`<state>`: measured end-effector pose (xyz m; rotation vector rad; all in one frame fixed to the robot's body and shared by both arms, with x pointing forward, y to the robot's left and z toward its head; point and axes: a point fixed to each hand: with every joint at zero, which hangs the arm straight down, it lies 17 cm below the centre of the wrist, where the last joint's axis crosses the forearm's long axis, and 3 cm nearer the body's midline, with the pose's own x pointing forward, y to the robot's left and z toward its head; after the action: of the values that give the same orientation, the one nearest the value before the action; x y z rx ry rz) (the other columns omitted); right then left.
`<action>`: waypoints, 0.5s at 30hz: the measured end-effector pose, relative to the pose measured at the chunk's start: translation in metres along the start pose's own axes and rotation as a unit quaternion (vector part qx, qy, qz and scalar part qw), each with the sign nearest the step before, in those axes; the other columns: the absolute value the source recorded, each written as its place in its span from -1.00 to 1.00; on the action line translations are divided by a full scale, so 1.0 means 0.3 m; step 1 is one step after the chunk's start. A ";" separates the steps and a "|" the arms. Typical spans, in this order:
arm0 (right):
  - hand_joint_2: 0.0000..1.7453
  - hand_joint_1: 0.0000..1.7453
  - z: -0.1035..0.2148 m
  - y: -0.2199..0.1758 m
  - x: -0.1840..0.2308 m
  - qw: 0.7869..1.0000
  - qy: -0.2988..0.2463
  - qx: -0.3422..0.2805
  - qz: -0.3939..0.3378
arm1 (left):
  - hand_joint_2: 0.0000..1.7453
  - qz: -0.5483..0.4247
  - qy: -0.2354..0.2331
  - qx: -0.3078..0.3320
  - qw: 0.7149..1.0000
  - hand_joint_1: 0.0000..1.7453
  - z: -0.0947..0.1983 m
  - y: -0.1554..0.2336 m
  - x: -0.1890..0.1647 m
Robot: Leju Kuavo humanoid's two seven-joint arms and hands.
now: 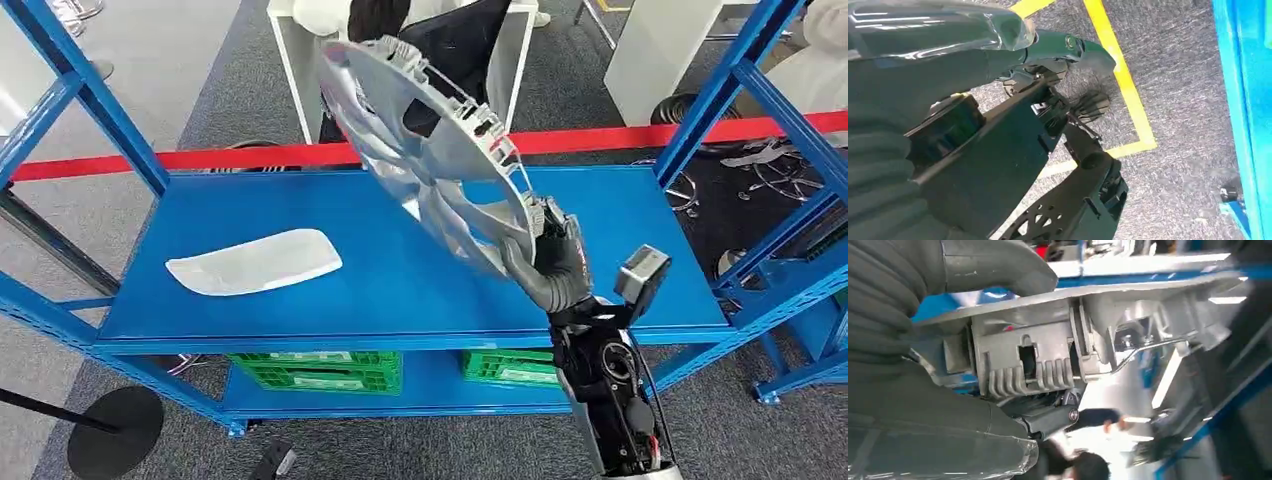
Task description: Take the parts from the cabinet and place them on the table.
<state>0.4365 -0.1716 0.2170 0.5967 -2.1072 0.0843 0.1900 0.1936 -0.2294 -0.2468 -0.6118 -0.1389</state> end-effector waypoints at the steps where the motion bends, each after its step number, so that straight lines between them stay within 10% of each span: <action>1: 1.00 1.00 -0.005 0.009 0.019 1.000 -0.007 0.005 0.001 | 1.00 -0.001 -0.002 -0.002 1.000 -1.00 0.000 -0.002 0.001; 15: 1.00 1.00 0.016 0.030 0.062 0.999 -0.022 0.011 0.029 | 1.00 0.015 -0.010 -0.014 1.000 -1.00 0.007 -0.021 0.003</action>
<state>0.4200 -0.1722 0.2306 0.5549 -2.1693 0.1280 0.1883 0.1880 -0.2259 -0.2845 -0.6259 -0.1162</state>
